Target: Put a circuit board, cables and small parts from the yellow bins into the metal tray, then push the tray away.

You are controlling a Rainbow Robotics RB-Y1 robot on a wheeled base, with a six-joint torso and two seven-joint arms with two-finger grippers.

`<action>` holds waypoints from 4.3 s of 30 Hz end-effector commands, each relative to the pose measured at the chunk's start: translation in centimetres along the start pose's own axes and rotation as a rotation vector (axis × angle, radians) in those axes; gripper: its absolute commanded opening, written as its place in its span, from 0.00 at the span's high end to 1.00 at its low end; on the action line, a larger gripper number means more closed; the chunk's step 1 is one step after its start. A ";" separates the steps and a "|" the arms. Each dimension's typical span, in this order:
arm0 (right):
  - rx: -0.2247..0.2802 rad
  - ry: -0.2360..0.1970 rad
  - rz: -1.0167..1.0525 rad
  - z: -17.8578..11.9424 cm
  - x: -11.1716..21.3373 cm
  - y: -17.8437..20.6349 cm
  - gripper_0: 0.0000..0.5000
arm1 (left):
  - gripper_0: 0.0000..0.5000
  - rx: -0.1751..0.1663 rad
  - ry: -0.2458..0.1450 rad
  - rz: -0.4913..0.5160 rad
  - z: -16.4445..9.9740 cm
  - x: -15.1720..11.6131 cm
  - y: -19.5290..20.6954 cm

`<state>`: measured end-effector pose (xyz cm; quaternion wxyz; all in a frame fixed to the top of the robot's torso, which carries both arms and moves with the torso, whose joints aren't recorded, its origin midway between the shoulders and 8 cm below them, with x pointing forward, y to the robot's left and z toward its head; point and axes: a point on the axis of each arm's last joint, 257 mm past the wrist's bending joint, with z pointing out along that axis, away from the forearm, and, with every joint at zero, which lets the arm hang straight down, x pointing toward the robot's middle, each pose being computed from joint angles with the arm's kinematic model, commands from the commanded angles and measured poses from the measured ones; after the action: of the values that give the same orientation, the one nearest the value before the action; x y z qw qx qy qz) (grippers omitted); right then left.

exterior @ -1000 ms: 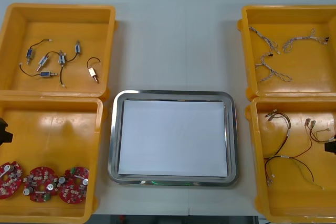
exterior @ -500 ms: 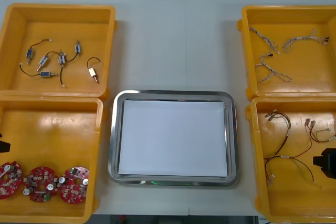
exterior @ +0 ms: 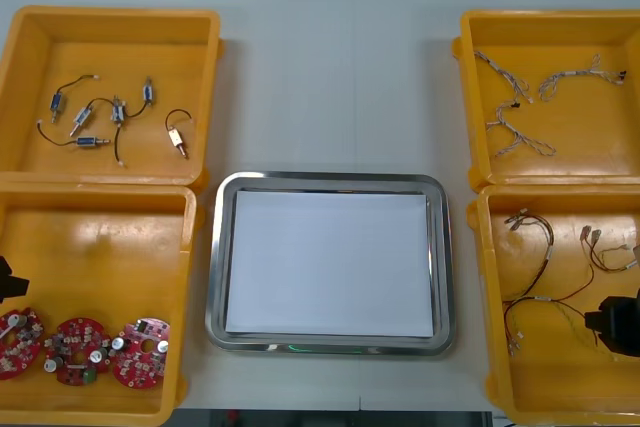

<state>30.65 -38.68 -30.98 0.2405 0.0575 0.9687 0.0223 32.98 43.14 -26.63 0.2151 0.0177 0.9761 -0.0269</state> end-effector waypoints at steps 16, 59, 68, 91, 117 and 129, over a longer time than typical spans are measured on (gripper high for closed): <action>0.001 0.054 -0.023 3.0 3.8 0.0 0.00 | 0.00 -0.033 0.085 -0.027 1.8 3.7 1.9; 0.030 -0.011 -0.011 5.5 5.1 -0.7 0.00 | 0.00 -0.038 0.092 -0.053 4.3 5.8 2.8; 0.022 0.001 -0.004 5.5 5.3 -0.4 0.45 | 0.00 -0.046 0.099 -0.041 4.5 6.3 3.0; 0.075 0.006 -0.043 -0.3 1.0 -1.2 0.99 | 0.26 -0.047 0.093 -0.037 4.8 6.4 2.9; 0.120 -0.033 0.005 -3.2 -2.3 -6.1 0.99 | 1.00 -0.038 0.068 -0.027 5.0 5.5 2.5; 0.151 -0.034 0.036 -3.6 -2.4 -8.4 0.99 | 1.00 -0.048 0.089 -0.019 3.4 3.6 2.3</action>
<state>29.73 -45.38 -28.98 0.2428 0.1010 0.9645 -0.0259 30.05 44.85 -33.48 0.1638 0.0008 0.9864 -0.0151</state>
